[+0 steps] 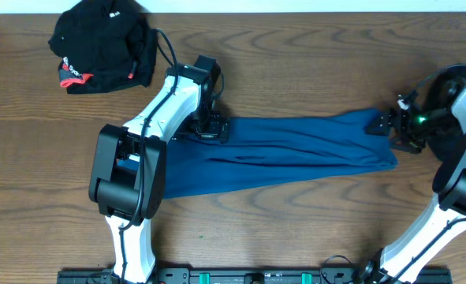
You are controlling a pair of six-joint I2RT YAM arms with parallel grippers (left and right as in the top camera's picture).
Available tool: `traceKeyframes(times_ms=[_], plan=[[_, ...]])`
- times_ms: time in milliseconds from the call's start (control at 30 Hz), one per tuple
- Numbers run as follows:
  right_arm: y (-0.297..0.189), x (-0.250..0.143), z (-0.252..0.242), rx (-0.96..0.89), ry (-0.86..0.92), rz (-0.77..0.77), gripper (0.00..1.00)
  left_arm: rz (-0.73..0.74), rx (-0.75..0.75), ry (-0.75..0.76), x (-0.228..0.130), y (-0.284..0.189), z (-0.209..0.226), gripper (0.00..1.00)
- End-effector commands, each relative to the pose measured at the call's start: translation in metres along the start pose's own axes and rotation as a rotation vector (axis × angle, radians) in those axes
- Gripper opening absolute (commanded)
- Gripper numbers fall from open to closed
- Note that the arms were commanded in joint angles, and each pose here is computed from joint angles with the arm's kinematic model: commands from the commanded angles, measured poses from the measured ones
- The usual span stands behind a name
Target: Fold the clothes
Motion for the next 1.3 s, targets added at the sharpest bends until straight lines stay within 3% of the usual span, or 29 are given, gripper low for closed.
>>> traceKeyframes(times_ms=[0, 133, 300, 500, 833, 1267], plan=[[0.055, -0.036, -0.022, -0.016, 0.049, 0.194, 0.81, -0.013, 0.011, 0.006, 0.000, -0.004, 0.004, 0.98], [0.056, -0.037, -0.022, -0.015, 0.055, 0.197, 0.61, -0.013, 0.011, 0.006, 0.000, -0.004, 0.004, 0.98], [0.055, -0.035, -0.024, -0.022, 0.075, 0.187, 0.24, -0.013, 0.011, 0.006, 0.000, -0.004, 0.004, 0.98], [0.049, -0.034, -0.041, -0.087, 0.165, 0.164, 0.02, -0.009, 0.013, 0.005, -0.001, -0.004, 0.004, 0.98], [-0.012, -0.009, -0.075, -0.278, 0.341, 0.018, 0.01, -0.022, -0.009, 0.007, -0.001, -0.010, 0.002, 0.98], [-0.114, 0.023, -0.036, -0.387, 0.266, -0.149, 0.01, -0.141, -0.062, 0.016, -0.001, -0.051, -0.002, 0.98]])
Point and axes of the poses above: each gripper's point midway between its finger pads, its own y axis out along the fingers, its own z axis along the line the jaws close on, x = y × z, the point moved 4 cm from there along -y, back along the fingers, and after that the axes turned 9 degrees about -y, right-handed, at the moved point
